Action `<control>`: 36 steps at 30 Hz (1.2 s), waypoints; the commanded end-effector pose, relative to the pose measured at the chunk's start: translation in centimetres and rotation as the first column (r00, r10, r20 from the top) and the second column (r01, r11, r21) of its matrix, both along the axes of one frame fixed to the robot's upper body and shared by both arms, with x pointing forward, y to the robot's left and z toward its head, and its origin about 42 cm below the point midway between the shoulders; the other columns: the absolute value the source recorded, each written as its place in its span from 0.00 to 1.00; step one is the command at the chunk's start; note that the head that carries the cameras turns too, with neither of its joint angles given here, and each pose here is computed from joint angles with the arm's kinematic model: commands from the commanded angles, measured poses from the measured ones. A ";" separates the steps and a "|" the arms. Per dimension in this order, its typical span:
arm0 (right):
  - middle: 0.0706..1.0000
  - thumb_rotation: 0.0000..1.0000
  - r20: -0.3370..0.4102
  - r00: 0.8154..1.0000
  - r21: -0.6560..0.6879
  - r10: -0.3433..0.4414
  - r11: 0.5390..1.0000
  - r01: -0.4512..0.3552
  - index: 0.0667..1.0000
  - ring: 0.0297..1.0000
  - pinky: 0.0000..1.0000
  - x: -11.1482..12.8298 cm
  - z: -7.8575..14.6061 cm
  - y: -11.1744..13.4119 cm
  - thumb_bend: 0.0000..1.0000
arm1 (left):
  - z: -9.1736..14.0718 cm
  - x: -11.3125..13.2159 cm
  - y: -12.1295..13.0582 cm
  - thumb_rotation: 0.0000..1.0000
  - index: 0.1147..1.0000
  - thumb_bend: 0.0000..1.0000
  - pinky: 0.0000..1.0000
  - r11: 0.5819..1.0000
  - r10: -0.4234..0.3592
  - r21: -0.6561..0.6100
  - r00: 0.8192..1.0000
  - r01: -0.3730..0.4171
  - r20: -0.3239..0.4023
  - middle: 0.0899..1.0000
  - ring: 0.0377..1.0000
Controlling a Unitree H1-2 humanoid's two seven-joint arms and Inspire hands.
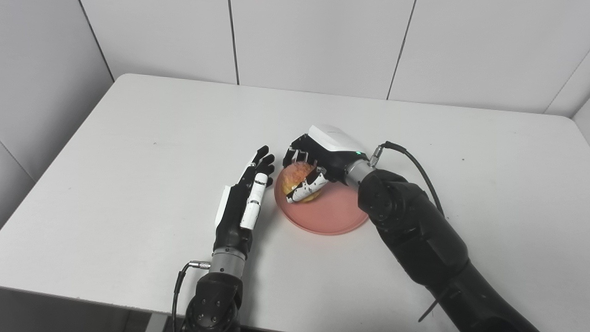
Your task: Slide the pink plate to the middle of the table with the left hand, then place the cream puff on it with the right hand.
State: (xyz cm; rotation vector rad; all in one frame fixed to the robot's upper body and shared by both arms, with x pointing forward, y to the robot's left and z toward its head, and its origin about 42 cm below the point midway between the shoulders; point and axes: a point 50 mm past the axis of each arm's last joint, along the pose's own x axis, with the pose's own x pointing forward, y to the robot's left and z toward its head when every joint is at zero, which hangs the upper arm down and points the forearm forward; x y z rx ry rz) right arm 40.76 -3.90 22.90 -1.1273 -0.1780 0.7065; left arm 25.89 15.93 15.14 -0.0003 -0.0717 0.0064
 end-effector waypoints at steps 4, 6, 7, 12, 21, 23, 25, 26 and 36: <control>0.40 0.00 0.082 0.996 0.014 0.039 0.999 -0.041 0.50 0.41 0.33 0.0 1.2 0.0 0.52 | 1.4 0.1 -0.3 0.96 0.87 0.41 0.88 1.000 0.010 -0.004 0.998 -0.010 0.058 0.90 0.90; 0.40 0.00 0.082 0.996 0.015 0.035 0.999 -0.036 0.50 0.40 0.32 0.1 1.1 -0.4 0.52 | 1.3 0.1 -0.2 0.96 0.87 0.42 0.88 1.000 0.007 0.001 0.998 -0.007 0.057 0.90 0.90; 0.40 0.00 0.083 0.996 0.015 0.033 0.999 -0.034 0.50 0.39 0.32 0.1 1.1 -0.5 0.52 | 1.3 0.1 -0.2 0.97 0.87 0.42 0.89 1.000 0.006 0.002 0.998 -0.006 0.056 0.90 0.90; 0.40 0.00 0.074 0.997 0.030 0.008 0.999 -0.010 0.50 0.39 0.31 0.0 0.9 -1.1 0.52 | 1.4 0.1 0.0 0.98 0.88 0.43 0.89 1.000 0.005 -0.003 0.998 -0.005 0.055 0.90 0.91; 0.38 0.00 0.085 0.996 0.010 -0.015 1.000 0.014 0.50 0.36 0.29 0.1 -0.1 -1.8 0.52 | 1.2 -0.1 0.5 0.99 0.88 0.45 0.89 1.000 -0.003 0.008 0.999 0.002 0.053 0.91 0.91; 0.38 0.00 0.088 0.996 0.007 -0.023 1.000 0.022 0.50 0.36 0.29 0.0 -0.2 -1.9 0.52 | 1.2 -0.1 0.5 0.99 0.89 0.45 0.90 1.000 -0.005 0.009 0.999 0.004 0.054 0.91 0.91; 0.38 0.00 0.091 0.995 0.006 -0.028 1.000 0.028 0.50 0.36 0.29 0.0 -0.3 -1.9 0.52 | 1.2 -0.1 0.6 1.00 0.89 0.45 0.89 1.000 -0.004 0.014 0.999 0.003 0.054 0.91 0.91; 0.39 0.00 0.091 0.995 0.005 -0.030 1.000 0.029 0.50 0.36 0.29 0.0 -0.4 -1.9 0.52 | 1.2 -0.1 0.6 1.00 0.89 0.44 0.89 1.000 -0.003 0.016 0.998 0.002 0.055 0.91 0.91; 0.68 0.27 0.111 0.993 -0.003 -0.032 0.999 0.033 0.61 0.60 0.48 -0.3 0.6 -2.0 0.70 | 1.0 -0.1 0.9 0.98 0.88 0.45 0.89 1.000 -0.004 0.007 0.999 0.003 0.048 0.90 0.90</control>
